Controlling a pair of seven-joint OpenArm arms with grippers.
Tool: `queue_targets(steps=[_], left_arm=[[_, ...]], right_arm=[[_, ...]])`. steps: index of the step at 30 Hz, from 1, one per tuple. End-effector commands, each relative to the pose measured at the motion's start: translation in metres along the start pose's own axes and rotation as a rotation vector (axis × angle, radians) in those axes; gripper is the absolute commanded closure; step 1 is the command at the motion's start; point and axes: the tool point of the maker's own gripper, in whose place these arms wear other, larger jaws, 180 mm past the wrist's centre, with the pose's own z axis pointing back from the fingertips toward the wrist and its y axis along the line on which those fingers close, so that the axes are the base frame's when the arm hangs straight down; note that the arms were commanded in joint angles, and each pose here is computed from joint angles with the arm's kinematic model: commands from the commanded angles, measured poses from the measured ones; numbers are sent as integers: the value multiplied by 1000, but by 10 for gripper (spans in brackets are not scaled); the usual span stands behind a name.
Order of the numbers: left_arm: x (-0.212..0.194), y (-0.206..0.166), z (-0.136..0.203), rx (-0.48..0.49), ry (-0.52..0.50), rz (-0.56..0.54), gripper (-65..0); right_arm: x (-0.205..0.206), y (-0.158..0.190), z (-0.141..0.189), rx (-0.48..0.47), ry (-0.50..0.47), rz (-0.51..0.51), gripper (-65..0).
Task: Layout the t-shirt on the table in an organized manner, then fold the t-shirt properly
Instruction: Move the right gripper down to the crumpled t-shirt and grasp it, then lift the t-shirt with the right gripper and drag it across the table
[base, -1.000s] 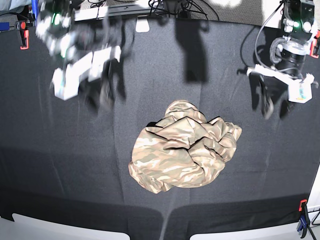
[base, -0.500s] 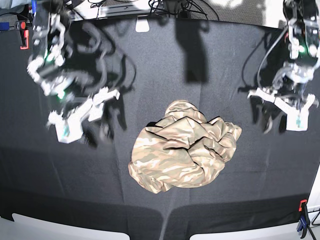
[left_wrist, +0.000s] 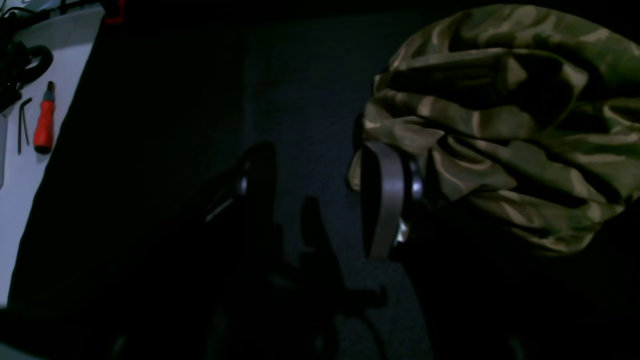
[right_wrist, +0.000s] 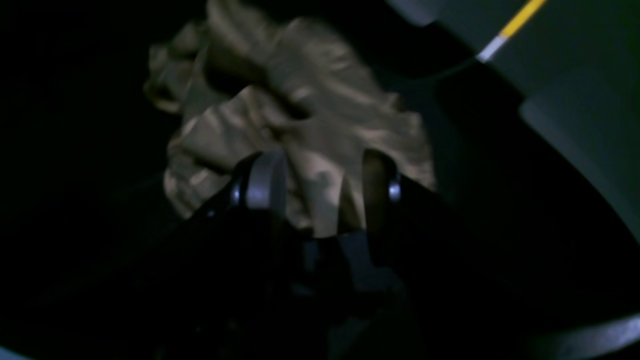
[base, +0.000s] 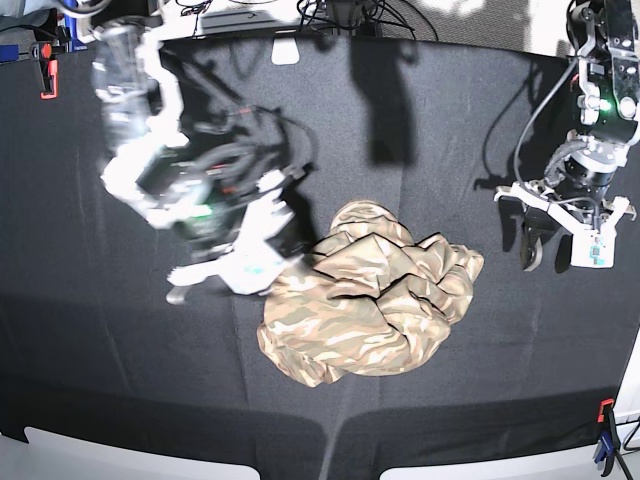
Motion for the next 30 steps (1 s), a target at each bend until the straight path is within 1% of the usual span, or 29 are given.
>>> queue_targets(steps=[1,3,5,8,11,12,13,16,17,21,24,27,30], left_arm=[[15,2,1,2,-51,-14,-258],[15,2,1,2,-51,-14,-258],[15,2,1,2,-50,-14,-258],[15,2,1,2,-51,-14,-258],[15,2,1,2,-51,-14,-258],[15,2,1,2,-51,-14,-258],[15,2,1,2,-51,-14,-258],[15,2,1,2,-51,-14,-258],[15,2,1,2,-50,-15,-258],[15,2,1,2,-51,-14,-258],[15,2,1,2,-50,-14,-258],[15,2,1,2,-50,-14,-258],[15,2,1,2,-50,-14,-258]], right_arm=[[4,-11,-3,-26,-16,7,-246],[-11,-15,-12,-25,25,-15,-246],[-18,-21,-19,-34,42,-24,-246],[-13,-28,-26,-40,7,-33,-246],[-13,-34,-33,-43,11,-44,-241],[-15,-35,-36,-42,16,-51,-218],[-18,-35,-38,-40,23,-57,-182],[-20,-36,-39,-37,26,-64,-34],[-18,-37,-39,-40,21,-61,0],[-2,-49,-38,-55,-10,-50,0],[8,-72,-37,-97,11,-19,0],[10,-106,-30,-175,49,-23,0],[4,-148,-9,-283,59,-86,0]])
